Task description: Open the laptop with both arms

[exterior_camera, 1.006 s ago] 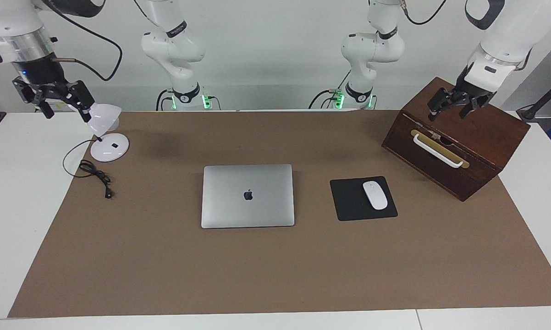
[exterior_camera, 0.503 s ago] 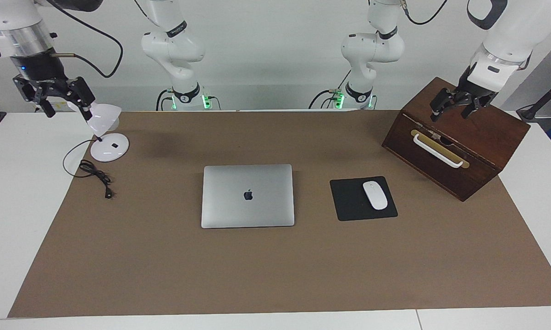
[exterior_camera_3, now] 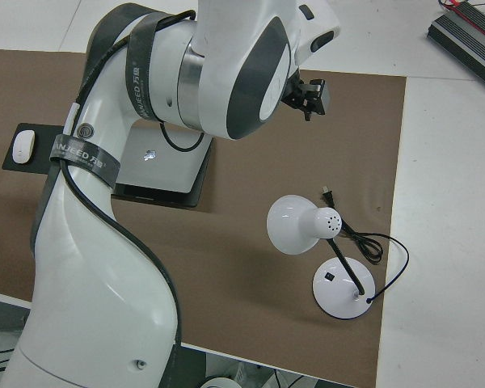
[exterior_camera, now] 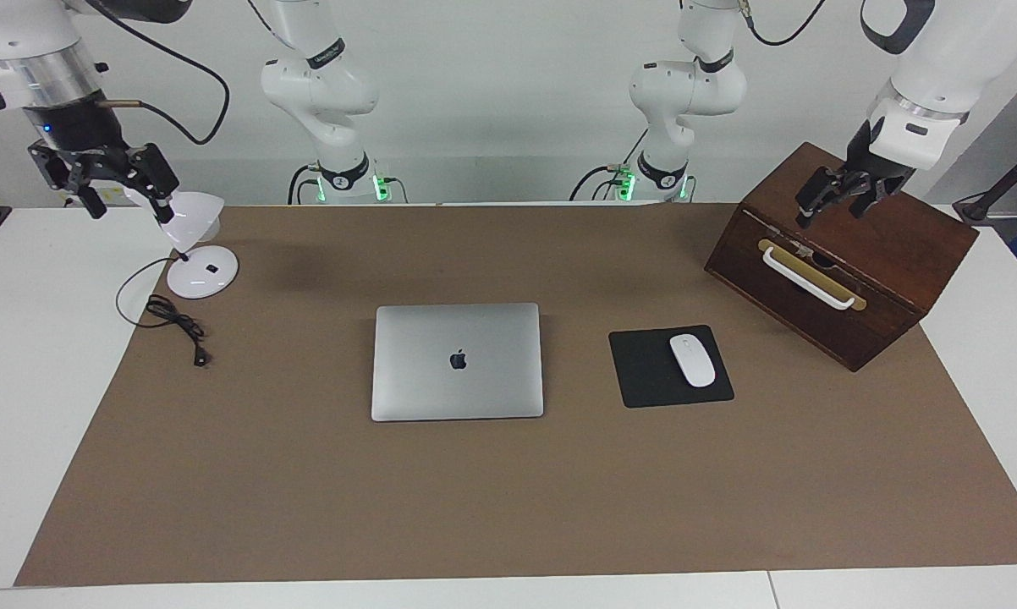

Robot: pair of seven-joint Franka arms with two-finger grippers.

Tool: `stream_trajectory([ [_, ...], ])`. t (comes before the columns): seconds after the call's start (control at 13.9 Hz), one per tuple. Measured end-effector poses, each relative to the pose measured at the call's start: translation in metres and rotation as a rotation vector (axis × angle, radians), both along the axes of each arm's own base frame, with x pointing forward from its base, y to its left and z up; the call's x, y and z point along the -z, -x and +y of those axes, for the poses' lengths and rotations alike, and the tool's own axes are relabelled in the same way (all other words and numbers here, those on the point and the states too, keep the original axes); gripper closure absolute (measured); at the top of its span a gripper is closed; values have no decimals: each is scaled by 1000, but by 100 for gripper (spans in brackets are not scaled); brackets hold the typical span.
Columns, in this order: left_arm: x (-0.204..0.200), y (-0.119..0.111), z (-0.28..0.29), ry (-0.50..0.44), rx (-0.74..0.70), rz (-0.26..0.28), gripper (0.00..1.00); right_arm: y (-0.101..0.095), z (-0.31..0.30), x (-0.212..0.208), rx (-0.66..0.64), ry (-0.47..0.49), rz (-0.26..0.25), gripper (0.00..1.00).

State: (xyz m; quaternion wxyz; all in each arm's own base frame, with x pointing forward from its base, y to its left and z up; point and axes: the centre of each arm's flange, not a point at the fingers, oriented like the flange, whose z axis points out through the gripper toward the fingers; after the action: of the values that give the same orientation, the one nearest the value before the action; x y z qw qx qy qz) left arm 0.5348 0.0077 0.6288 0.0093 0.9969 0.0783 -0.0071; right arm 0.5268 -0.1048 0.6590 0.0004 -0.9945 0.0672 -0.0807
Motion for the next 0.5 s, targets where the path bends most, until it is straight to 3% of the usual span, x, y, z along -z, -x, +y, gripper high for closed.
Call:
stream_trajectory([
  [0.36, -4, -7, -5, -1, 2, -58, 0, 0, 2, 4, -14, 0, 10, 0],
  [0.43, -4, -7, -6, -1, 2, -58, 9, 0, 2, 6, -25, 1, 13, 0],
  [0.5, -3, -7, -6, -1, 1, -56, 9, 0, 2, 7, -31, 1, 17, 0],
])
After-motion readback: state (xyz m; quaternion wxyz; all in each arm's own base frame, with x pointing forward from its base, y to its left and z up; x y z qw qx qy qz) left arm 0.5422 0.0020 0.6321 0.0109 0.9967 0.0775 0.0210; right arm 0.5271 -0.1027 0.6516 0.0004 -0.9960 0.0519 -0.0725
